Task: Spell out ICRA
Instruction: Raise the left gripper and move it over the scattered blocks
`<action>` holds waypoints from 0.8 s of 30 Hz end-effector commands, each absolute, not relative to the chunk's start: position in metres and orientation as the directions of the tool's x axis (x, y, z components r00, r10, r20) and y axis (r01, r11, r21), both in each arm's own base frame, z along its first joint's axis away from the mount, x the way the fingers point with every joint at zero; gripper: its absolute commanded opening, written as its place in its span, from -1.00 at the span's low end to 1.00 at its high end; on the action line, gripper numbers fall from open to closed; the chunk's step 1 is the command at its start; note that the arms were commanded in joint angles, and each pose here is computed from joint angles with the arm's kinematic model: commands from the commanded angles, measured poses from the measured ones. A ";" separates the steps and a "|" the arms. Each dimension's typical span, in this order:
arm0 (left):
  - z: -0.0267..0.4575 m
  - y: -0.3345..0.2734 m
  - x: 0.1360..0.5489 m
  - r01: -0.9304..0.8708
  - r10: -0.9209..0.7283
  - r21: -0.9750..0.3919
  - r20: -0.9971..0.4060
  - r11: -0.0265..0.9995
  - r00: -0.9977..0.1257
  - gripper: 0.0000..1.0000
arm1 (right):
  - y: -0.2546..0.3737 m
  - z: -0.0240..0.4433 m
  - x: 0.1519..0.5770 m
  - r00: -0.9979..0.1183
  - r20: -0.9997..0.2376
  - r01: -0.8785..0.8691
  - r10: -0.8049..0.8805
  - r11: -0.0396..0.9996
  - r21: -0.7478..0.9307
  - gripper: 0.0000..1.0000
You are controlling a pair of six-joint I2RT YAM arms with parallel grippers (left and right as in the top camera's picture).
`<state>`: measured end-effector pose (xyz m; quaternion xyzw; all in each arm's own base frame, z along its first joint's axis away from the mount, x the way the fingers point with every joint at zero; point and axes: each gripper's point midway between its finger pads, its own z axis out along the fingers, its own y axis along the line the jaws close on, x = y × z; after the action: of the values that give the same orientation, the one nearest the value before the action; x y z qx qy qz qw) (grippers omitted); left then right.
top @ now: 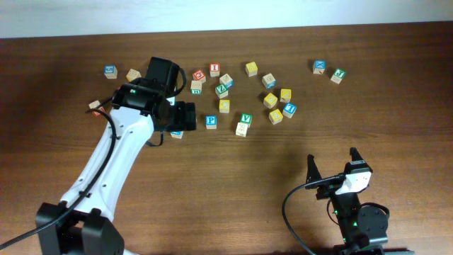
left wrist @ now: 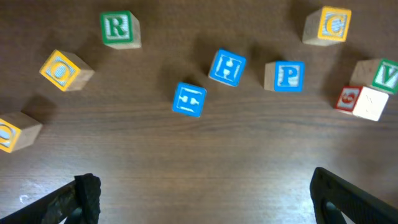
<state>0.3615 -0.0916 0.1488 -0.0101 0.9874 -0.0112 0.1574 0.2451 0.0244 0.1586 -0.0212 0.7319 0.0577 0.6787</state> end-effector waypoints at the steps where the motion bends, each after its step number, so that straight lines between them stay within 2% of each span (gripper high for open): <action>1: 0.155 -0.086 0.373 -0.044 -0.038 0.008 -0.359 0.999 -0.933 0.98 | 0.021 0.156 0.245 -0.084 -0.995 -0.094 0.051 0.994 0.059 0.97; 24: 0.158 -0.064 0.401 -0.115 -0.087 0.036 -0.442 0.993 -0.893 0.98 | 0.021 0.156 0.245 -0.084 -0.995 -0.094 0.051 0.994 0.059 0.97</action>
<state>0.3938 -0.0680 0.1600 -0.0414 0.9738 0.0199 0.2228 0.2451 0.0244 0.1586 -0.0212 0.7319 0.0580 0.6786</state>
